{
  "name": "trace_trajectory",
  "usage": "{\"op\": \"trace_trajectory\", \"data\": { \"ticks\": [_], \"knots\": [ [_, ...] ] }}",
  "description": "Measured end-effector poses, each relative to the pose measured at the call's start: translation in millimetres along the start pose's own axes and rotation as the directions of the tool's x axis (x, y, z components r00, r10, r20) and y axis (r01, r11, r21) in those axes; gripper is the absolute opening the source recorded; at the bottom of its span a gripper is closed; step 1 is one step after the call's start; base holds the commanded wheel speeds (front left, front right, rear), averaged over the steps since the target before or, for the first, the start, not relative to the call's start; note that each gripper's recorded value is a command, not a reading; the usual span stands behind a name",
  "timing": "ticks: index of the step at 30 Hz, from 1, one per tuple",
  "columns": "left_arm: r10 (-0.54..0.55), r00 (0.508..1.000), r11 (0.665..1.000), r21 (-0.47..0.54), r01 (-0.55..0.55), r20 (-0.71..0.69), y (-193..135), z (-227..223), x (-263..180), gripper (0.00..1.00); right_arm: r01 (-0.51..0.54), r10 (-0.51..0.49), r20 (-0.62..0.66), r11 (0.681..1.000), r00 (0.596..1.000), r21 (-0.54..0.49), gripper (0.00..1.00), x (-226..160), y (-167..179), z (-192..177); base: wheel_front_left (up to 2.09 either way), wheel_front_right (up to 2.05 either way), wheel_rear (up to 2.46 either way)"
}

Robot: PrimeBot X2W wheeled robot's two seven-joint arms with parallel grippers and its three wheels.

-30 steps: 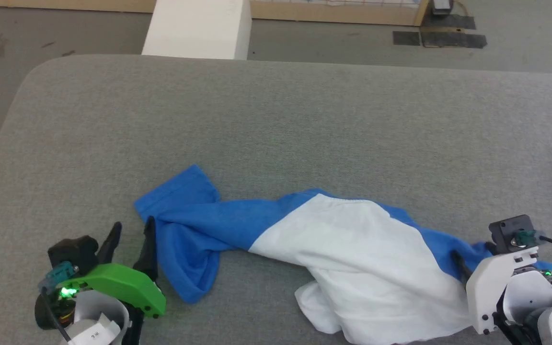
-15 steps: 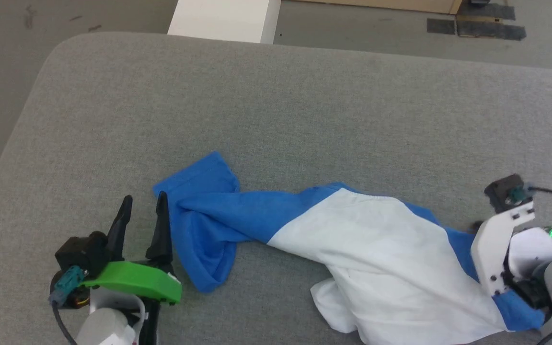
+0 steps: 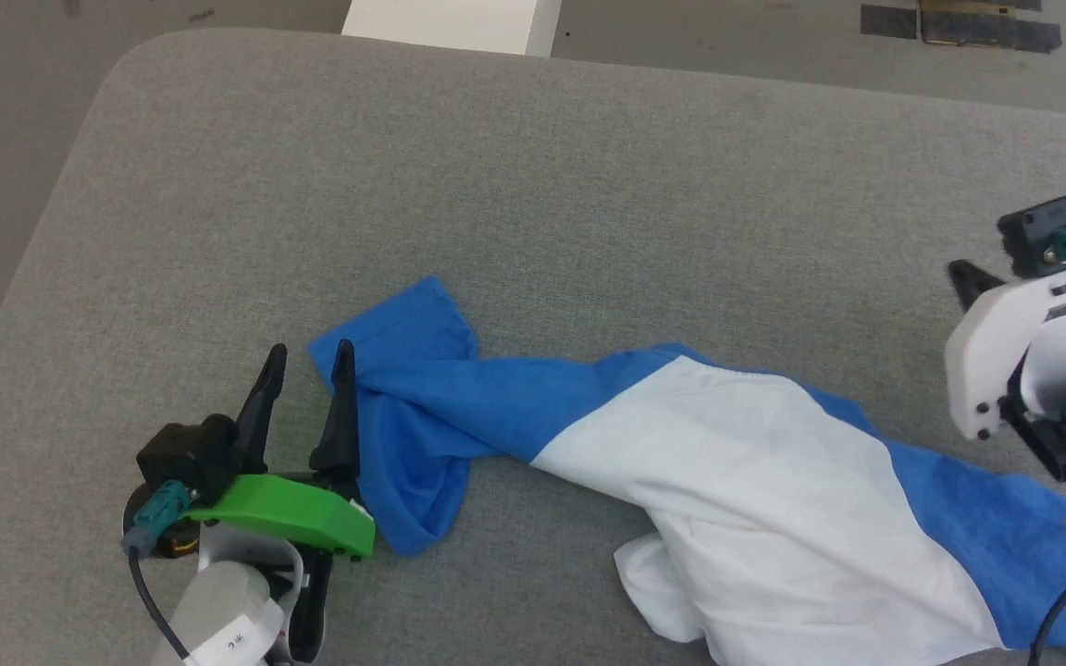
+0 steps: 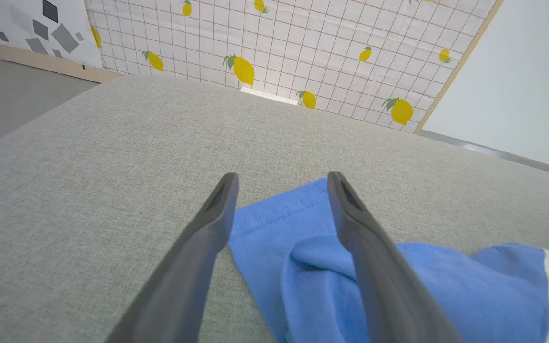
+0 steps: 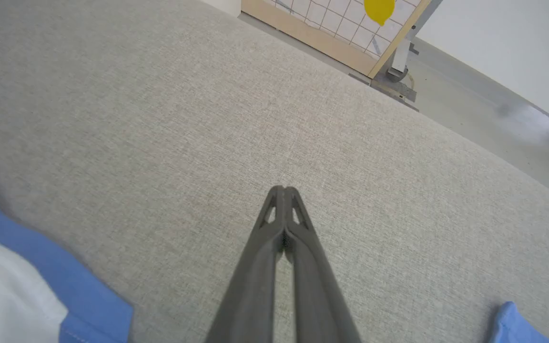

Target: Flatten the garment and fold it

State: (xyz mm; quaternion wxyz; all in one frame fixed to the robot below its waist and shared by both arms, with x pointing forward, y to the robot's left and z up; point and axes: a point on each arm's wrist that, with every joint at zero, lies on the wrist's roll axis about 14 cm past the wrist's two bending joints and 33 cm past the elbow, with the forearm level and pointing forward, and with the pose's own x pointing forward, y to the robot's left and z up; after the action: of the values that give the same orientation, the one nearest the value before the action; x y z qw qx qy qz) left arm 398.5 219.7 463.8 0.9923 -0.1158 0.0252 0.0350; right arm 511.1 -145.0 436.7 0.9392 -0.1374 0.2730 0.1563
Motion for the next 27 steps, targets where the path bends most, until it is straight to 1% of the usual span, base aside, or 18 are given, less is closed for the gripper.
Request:
{"op": "trace_trajectory", "data": {
  "ticks": [1, 5, 10, 14, 18, 20, 23, 26, 27],
  "knots": [
    [-0.002, 1.000, 1.000, 0.005, 0.002, 0.002, -0.4, 0.6, -0.3, 1.00, -0.024, 0.023, 0.020, 1.000, 1.000, 0.009, 1.00, -1.6, 6.3, 2.7, 0.00, 0.00, 0.00],
    [-0.009, 1.000, 1.000, 0.012, 0.009, 0.016, -2.8, 5.4, -0.4, 1.00, -0.094, 0.092, 0.095, 0.995, 0.991, 0.019, 1.00, -18.4, 24.6, 1.8, 0.00, 0.00, 0.00],
    [-0.042, 0.999, 0.999, 0.010, 0.042, 0.034, -13.3, 10.0, 2.7, 1.00, -0.123, 0.122, 0.141, 0.992, 0.982, 0.000, 1.00, -49.2, 32.4, -18.3, 0.00, 0.00, 0.00],
    [-0.080, 0.996, 0.997, 0.013, 0.079, 0.039, -24.0, 11.1, 5.7, 1.00, -0.082, 0.077, 0.149, 0.996, 0.986, 0.026, 1.00, -73.3, 25.2, -41.1, 0.00, 0.00, 0.00],
    [-0.153, 0.988, 0.985, 0.081, 0.152, 0.006, -36.5, 6.1, 8.0, 1.00, -0.023, -0.003, 0.201, 0.992, 0.980, 0.124, 1.00, -94.2, 22.0, -48.4, 0.00, 0.00, 0.00],
    [-0.206, 0.978, 0.970, 0.119, 0.210, -0.046, -45.8, -1.4, 9.7, 1.00, 0.004, -0.042, 0.224, 0.986, 0.974, 0.165, 1.00, -101.9, 20.7, -49.6, 0.00, 0.00, 0.00],
    [-0.300, 0.942, 0.925, 0.197, 0.326, -0.153, -65.0, -13.6, 17.0, 1.00, 0.034, -0.091, 0.246, 0.973, 0.965, 0.227, 1.00, -109.8, 20.3, -52.2, 0.00, 0.00, 0.00],
    [-0.362, 0.879, 0.854, 0.269, 0.446, -0.309, -82.9, -32.3, 24.2, 1.00, 0.062, -0.134, 0.249, 0.958, 0.959, 0.278, 1.00, -115.6, 18.4, -57.0, 0.00, 0.00, 0.00],
    [-0.365, 0.863, 0.838, 0.281, 0.468, -0.349, -85.7, -37.5, 25.6, 1.00, 0.067, -0.141, 0.246, 0.956, 0.959, 0.285, 1.00, -116.9, 18.4, -59.1, 0.00, 0.00, 0.00]
  ]
}}
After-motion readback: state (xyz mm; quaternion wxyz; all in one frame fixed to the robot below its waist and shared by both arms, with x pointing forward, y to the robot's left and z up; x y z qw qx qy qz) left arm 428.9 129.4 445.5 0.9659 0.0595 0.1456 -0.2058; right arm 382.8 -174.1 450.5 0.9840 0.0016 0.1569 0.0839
